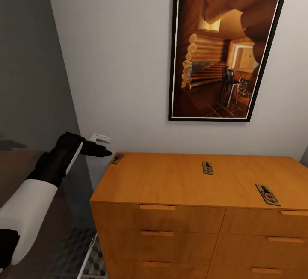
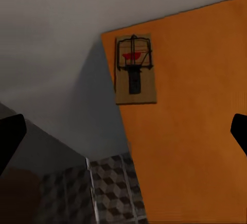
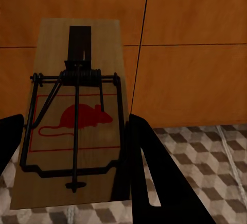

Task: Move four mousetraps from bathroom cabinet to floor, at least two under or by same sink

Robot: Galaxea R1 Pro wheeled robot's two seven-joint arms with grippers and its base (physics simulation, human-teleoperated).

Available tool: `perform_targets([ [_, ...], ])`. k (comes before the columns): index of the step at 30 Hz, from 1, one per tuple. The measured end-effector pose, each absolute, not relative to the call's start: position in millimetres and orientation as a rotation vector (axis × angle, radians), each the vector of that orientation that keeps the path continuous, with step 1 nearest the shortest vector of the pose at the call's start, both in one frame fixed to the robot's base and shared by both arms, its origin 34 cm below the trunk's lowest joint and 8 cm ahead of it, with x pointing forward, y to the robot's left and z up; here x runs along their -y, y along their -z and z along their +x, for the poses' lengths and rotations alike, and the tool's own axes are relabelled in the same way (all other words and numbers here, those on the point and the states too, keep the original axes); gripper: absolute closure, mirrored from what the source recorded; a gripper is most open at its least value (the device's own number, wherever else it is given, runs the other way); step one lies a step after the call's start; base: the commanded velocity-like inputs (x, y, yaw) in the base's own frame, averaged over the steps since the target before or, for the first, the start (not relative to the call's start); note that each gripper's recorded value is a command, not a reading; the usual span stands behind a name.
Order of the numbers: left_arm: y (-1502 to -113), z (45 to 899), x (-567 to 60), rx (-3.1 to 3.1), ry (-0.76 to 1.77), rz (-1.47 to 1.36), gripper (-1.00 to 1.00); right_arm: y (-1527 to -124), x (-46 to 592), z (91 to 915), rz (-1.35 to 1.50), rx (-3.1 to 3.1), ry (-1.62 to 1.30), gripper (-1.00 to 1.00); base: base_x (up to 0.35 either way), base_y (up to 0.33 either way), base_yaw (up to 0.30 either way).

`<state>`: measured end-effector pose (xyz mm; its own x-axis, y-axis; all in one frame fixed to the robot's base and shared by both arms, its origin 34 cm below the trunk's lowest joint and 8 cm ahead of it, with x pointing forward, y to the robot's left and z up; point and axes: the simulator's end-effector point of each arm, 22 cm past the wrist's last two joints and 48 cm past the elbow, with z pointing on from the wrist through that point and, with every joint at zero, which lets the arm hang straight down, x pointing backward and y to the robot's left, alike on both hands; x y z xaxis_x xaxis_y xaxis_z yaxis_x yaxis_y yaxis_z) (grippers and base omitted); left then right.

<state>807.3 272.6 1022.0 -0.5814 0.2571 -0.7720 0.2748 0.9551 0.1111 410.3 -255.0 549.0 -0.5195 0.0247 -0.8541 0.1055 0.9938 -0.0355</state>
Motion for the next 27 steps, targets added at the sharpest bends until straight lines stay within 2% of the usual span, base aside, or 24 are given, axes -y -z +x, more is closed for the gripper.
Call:
perform_targets([
  [27, -1008, 809, -271, -2.239, 0.016, 0.390, -1.00, -545, 255, 406, 0.091, -2.129, 0.101, 1.00, 0.000, 0.000, 0.000],
])
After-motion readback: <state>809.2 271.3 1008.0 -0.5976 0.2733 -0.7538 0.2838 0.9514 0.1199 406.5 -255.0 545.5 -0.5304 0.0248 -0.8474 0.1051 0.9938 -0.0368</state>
